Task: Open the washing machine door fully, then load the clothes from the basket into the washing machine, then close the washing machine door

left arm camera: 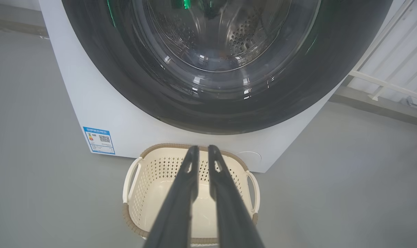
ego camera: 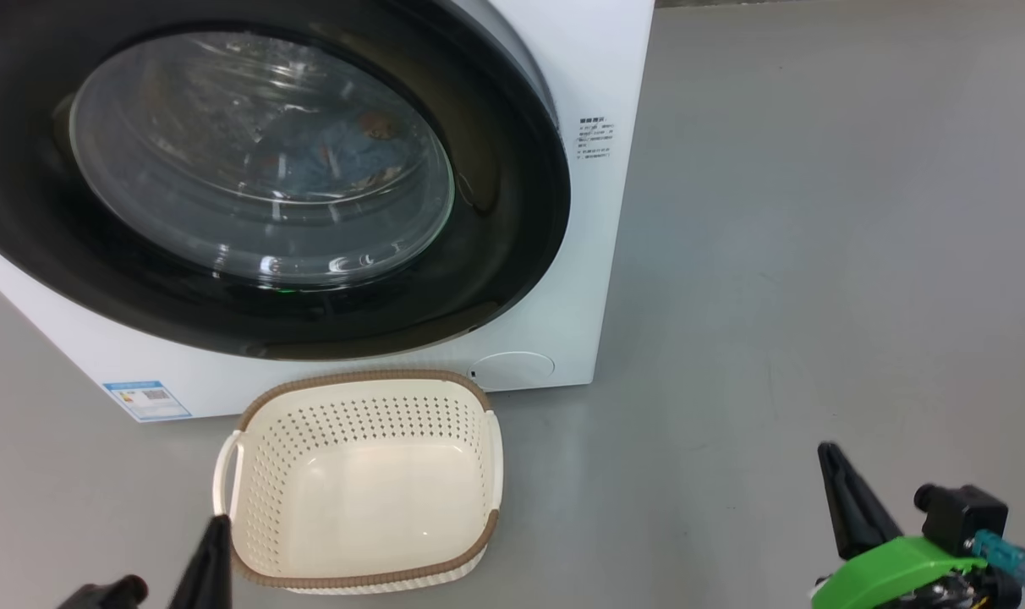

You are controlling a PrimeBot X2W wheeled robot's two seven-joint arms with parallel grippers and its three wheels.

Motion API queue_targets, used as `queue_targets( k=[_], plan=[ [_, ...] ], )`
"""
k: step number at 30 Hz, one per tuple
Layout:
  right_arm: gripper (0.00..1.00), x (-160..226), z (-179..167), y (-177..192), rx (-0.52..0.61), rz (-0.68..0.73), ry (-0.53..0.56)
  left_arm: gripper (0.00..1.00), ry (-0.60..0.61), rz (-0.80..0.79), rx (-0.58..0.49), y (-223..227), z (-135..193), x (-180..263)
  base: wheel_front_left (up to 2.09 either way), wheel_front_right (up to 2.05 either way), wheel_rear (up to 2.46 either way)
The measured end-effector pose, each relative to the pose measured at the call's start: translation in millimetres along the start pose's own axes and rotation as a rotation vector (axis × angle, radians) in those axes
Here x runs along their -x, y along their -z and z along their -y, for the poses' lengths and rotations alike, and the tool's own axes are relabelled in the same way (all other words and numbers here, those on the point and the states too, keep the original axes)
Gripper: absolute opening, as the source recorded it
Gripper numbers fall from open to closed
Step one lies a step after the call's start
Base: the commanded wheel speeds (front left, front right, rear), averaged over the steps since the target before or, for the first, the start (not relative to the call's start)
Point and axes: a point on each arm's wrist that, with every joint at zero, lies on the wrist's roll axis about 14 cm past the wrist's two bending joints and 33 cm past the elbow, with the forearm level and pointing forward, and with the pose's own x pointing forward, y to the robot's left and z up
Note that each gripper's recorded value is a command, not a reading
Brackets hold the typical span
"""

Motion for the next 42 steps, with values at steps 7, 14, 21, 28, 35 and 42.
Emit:
queue_targets(
  k=[7, 14, 21, 28, 35, 42],
  plan=[
    [0.00, 5, 1, 9, -0.064, -0.029, 0.021, 0.00, -0.016, -0.020, 0.059, 7, 1, 3, 0.00, 0.00, 0.00],
    [0.00, 5, 3, 8, -0.131, -0.031, 0.036, 0.00, -0.038, -0.023, 0.125, 7, -2, 4, 0.00, 0.00, 0.00],
    [0.00, 4, 4, 5, -0.199, -0.027, 0.047, 0.00, -0.058, -0.022, 0.190, 6, -5, 4, 0.00, 0.00, 0.00],
    [0.00, 4, 4, 4, -0.266, -0.027, 0.056, 0.00, -0.075, -0.021, 0.253, 5, -8, 5, 0.00, 0.00, 0.00],
    [0.00, 3, 4, 1, -0.344, -0.021, 0.065, 0.00, -0.090, -0.019, 0.321, 4, -10, 5, 0.00, 0.00, 0.00],
    [0.00, 3, 4, -1, -0.425, -0.017, 0.073, 0.00, -0.099, -0.012, 0.384, 0, -11, 3, 0.00, 0.00, 0.00]
  ],
)
